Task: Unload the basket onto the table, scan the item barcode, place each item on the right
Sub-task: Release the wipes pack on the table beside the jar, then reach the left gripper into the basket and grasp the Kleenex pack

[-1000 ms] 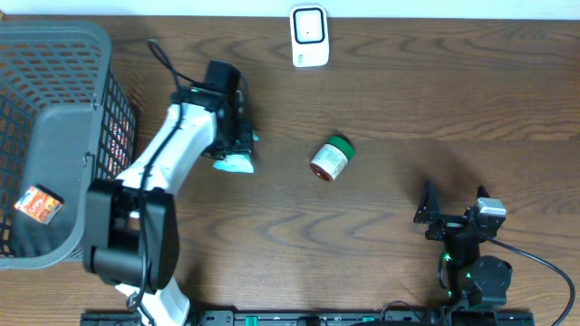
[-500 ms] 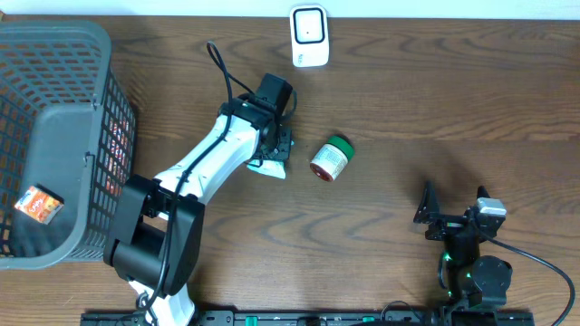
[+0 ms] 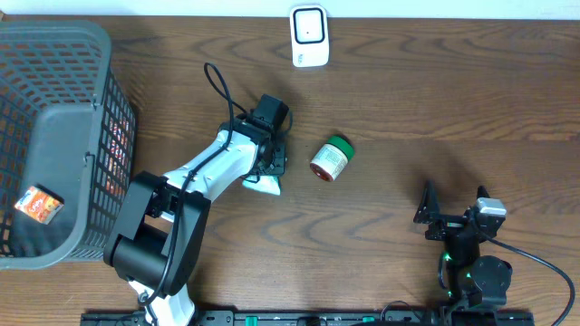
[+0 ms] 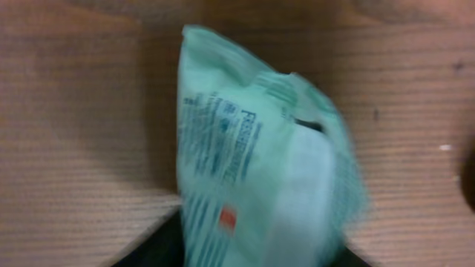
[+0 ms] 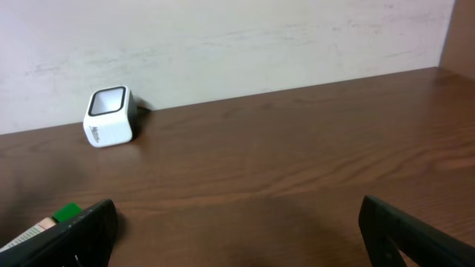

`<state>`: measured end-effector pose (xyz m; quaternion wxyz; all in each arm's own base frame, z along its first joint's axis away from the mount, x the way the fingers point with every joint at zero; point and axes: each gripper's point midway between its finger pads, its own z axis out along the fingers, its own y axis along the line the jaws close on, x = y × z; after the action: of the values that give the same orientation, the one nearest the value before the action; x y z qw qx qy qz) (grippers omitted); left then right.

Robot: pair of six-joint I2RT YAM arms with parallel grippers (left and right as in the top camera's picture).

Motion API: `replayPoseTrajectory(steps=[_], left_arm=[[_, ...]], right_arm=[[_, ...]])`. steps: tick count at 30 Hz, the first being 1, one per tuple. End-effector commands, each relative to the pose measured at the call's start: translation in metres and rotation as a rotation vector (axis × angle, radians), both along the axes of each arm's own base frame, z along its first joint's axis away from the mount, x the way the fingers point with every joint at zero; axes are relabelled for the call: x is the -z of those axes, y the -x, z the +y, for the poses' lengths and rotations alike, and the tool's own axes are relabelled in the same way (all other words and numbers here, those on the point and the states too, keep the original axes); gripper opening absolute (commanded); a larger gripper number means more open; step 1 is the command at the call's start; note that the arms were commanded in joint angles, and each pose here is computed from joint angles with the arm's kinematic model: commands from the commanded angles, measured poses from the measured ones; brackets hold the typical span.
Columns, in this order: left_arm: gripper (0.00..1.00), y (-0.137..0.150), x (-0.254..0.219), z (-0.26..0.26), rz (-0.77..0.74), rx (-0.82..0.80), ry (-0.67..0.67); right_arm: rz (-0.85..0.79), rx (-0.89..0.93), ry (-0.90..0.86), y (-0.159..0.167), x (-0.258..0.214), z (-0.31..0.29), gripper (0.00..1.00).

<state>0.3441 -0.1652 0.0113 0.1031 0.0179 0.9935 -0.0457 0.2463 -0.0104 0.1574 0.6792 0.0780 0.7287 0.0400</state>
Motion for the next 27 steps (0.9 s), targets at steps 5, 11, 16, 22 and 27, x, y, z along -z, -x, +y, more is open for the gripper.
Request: replayPoseTrajectory(steps=[5,11,16,22,27], left_arm=[[0.89,-0.009,-0.019,0.004,-0.040,0.004,0.000],[0.98,-0.028,-0.106,0.017,-0.197,-0.025,0.059],[0.98,-0.033,-0.208,0.046,-0.461,-0.024,0.110],[0.98,-0.015,-0.295,0.107,-0.711,-0.131,0.115],[0.98,0.003,-0.355,0.170,-0.923,-0.290,0.078]], right_arm=[[-0.002,-0.005,0.015,0.000,0.000,0.001,0.99],[-0.002,-0.005,0.015,0.000,0.000,0.001,0.99],[-0.002,-0.005,0.015,0.000,0.000,0.001,0.99],[-0.002,-0.005,0.015,0.000,0.000,0.001,0.99],[-0.002,-0.005,0.015,0.000,0.000,0.001,0.99]])
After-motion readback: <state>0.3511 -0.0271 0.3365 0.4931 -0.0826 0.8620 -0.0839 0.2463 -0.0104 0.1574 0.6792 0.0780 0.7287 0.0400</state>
